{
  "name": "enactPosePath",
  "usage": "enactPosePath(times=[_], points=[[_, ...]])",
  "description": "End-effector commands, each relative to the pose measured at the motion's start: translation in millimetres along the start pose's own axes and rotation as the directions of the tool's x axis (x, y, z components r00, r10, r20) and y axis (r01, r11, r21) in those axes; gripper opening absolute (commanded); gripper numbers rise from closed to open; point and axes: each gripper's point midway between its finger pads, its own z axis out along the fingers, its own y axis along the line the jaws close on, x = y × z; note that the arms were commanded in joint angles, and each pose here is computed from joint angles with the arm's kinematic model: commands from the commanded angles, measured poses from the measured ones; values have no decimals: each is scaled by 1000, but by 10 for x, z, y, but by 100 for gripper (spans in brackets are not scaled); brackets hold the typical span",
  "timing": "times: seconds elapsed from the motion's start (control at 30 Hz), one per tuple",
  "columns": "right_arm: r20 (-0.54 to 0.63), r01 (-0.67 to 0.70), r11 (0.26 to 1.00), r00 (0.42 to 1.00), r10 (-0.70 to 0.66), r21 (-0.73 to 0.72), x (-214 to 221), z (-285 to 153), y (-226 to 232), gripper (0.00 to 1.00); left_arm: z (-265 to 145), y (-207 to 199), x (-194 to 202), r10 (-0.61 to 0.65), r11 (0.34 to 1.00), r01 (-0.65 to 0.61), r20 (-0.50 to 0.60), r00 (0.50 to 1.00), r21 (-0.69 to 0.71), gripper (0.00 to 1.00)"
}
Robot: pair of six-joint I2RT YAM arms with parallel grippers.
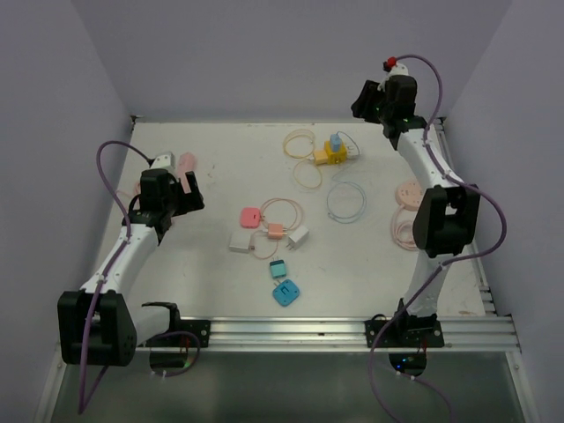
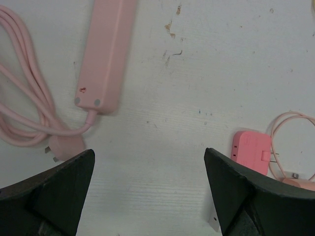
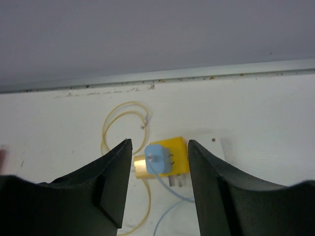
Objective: Pull the plug off the socket
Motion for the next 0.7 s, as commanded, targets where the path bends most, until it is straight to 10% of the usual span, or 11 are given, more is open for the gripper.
enactPosePath(times=[0.0,0.67], points=[[-78,-34,999,996,35,15,151,358,-193,54,3,-68,-209,18,999,-20,56,998,25,96],[-372,-93,969,928,2,-227,1467,1140,-122,54,31,-112,-174,19,998,-21,40,999,51,96]])
